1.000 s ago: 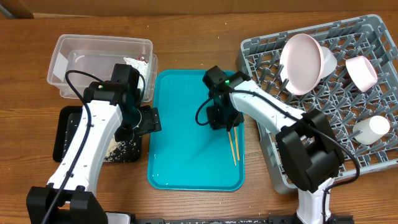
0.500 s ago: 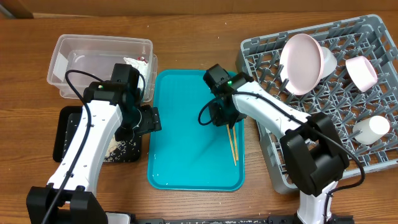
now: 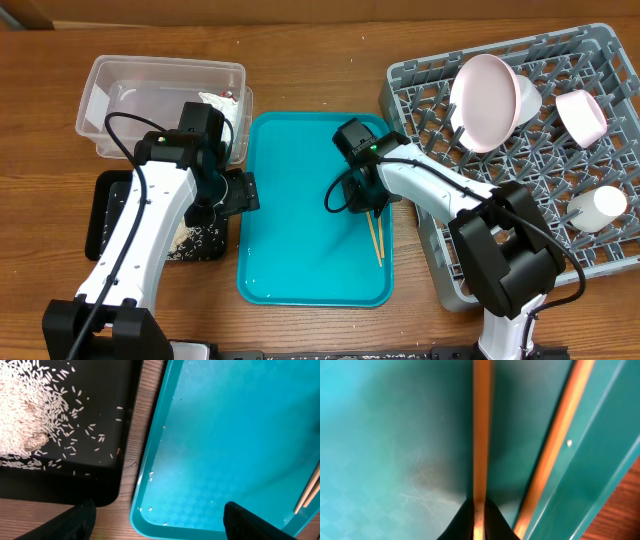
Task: Sort waste into correct bins and load items into the dishwasher
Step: 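Grasp one wooden chopstick on the teal tray with the right gripper, then carry the chopstick with the right gripper into the rack and release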
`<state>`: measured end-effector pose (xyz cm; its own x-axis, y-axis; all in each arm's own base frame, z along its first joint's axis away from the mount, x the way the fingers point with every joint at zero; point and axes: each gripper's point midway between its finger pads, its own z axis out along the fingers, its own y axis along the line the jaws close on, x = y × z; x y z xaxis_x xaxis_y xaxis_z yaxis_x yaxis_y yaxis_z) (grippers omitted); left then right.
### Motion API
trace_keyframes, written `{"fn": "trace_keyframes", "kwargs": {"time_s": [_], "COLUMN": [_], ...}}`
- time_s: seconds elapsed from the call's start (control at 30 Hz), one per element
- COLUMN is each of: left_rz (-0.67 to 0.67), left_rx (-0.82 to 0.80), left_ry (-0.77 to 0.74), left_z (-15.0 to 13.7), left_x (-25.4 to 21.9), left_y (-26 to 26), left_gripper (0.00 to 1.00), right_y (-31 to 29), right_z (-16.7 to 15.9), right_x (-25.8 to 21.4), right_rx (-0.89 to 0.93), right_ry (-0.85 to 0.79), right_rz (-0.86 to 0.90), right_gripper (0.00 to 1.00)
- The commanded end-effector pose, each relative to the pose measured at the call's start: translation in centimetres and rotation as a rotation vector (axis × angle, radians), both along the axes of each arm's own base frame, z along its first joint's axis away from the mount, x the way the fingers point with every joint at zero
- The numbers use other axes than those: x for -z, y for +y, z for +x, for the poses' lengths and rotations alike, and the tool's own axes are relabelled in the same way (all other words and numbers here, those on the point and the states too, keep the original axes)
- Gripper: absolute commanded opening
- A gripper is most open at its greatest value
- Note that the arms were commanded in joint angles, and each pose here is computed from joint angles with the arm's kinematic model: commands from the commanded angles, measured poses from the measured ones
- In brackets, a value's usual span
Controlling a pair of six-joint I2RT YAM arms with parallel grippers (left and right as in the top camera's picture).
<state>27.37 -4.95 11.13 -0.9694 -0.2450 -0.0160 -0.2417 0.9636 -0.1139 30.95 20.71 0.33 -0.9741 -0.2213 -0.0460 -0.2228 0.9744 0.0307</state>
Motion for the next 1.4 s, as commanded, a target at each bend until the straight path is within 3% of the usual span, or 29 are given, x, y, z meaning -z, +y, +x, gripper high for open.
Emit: {"fn": "trace_keyframes", "kwargs": {"time_s": [0.0, 0.2, 0.43, 0.73, 0.97, 1.37], "left_rz": [0.007, 0.008, 0.008, 0.008, 0.008, 0.008], "left_rx": [0.007, 0.008, 0.008, 0.007, 0.007, 0.007], "left_ry": [0.0, 0.004, 0.004, 0.004, 0.003, 0.003], "left_z": [-0.2, -0.3, -0.3, -0.3, -0.3, -0.3], "left_x": [0.0, 0.0, 0.0, 0.0, 0.0, 0.0], "left_y": [0.0, 0.1, 0.1, 0.1, 0.1, 0.1], "left_gripper": [0.83, 0.83, 0.83, 0.83, 0.84, 0.84], "right_y": [-0.3, 1.0, 1.4, -6.8, -12.1, -14.3], "right_z": [-1.9, -2.7, -0.6, 2.7, 2.7, 2.6], "right_x": [1.2, 0.1, -7.9, -17.3, -17.4, -17.1], "right_rx": [0.015, 0.024, -0.045, -0.049, -0.005, 0.027], "right_ry": [0.072, 0.121, -0.007, -0.203, -0.175, -0.168], "right_rz": [-0.005, 0.072, 0.191, 0.186, 0.129, 0.053], "right_gripper": [0.04, 0.04, 0.04, 0.04, 0.04, 0.04]}}
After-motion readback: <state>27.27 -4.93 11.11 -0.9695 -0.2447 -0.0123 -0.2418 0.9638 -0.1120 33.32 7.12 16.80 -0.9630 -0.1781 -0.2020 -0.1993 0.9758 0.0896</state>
